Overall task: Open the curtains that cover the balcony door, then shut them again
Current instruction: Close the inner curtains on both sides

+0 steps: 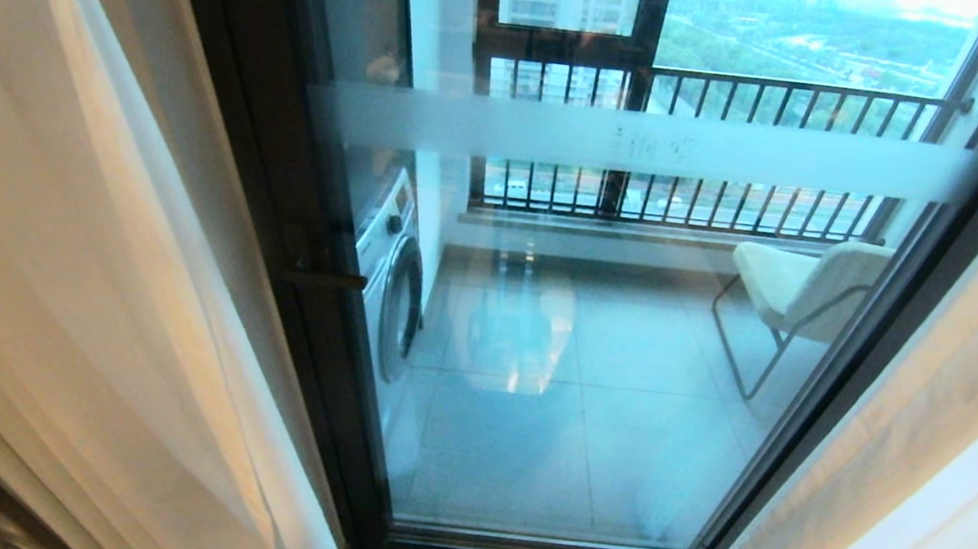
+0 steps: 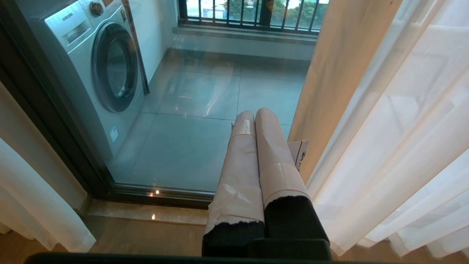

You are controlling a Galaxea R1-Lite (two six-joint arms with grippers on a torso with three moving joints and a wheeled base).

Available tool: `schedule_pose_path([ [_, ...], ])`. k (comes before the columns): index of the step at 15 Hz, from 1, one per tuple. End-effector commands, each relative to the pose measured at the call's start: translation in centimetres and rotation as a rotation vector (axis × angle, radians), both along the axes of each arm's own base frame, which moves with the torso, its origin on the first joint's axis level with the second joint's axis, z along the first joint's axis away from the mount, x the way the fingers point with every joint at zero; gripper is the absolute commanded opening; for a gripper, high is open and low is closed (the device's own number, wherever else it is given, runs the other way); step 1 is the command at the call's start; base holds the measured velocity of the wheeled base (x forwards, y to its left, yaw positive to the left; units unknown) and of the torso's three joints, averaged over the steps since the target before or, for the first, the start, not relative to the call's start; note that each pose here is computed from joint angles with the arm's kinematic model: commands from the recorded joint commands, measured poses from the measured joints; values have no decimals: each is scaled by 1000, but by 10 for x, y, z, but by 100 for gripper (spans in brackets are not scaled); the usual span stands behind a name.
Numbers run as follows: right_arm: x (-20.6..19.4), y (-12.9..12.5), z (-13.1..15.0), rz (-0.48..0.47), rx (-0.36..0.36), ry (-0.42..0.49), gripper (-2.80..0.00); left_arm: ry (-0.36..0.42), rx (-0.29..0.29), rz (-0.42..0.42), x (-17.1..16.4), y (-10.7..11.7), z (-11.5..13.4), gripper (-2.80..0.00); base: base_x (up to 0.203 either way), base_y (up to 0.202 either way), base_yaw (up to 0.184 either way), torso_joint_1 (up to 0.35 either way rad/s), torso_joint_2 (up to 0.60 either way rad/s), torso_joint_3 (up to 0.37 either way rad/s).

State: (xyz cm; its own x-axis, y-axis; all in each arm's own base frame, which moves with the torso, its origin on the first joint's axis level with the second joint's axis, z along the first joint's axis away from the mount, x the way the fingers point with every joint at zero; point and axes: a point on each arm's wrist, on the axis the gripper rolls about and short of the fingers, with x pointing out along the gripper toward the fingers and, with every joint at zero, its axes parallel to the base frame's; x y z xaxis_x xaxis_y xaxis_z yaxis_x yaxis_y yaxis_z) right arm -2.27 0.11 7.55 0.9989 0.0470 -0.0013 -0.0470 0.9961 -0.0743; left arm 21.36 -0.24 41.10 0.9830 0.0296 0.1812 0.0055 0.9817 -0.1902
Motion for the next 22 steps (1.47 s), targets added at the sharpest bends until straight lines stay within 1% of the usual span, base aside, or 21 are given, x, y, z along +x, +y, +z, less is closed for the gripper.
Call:
schedule_pose_path([
  [1, 0, 0, 0, 1, -1, -1, -280, 22, 52, 4, -2, 0, -6, -280, 0, 0, 0, 0, 0, 0],
  [2, 0, 0, 0, 1, -1, -1, -280, 34, 85, 7, -2, 0, -9, -280, 0, 0, 0, 0, 0, 0],
  [3, 0, 0, 0, 1, -1, -1, -280, 43, 104, 3, -2, -1, -11, -280, 0, 0, 0, 0, 0, 0],
  [7, 0, 0, 0, 1, -1, -1, -280, 47, 111, -43, -2, -3, -13, -280, 0, 0, 0, 0, 0, 0],
  [20, 0, 0, 0, 1, -1, -1, -280, 44, 117, -42, 0, -4, -13, -280, 0, 0, 0, 0, 0, 0],
  [22, 0, 0, 0, 1, -1, -1, -280, 44, 132, -39, 0, -4, -14, -280, 0, 0, 0, 0, 0, 0],
])
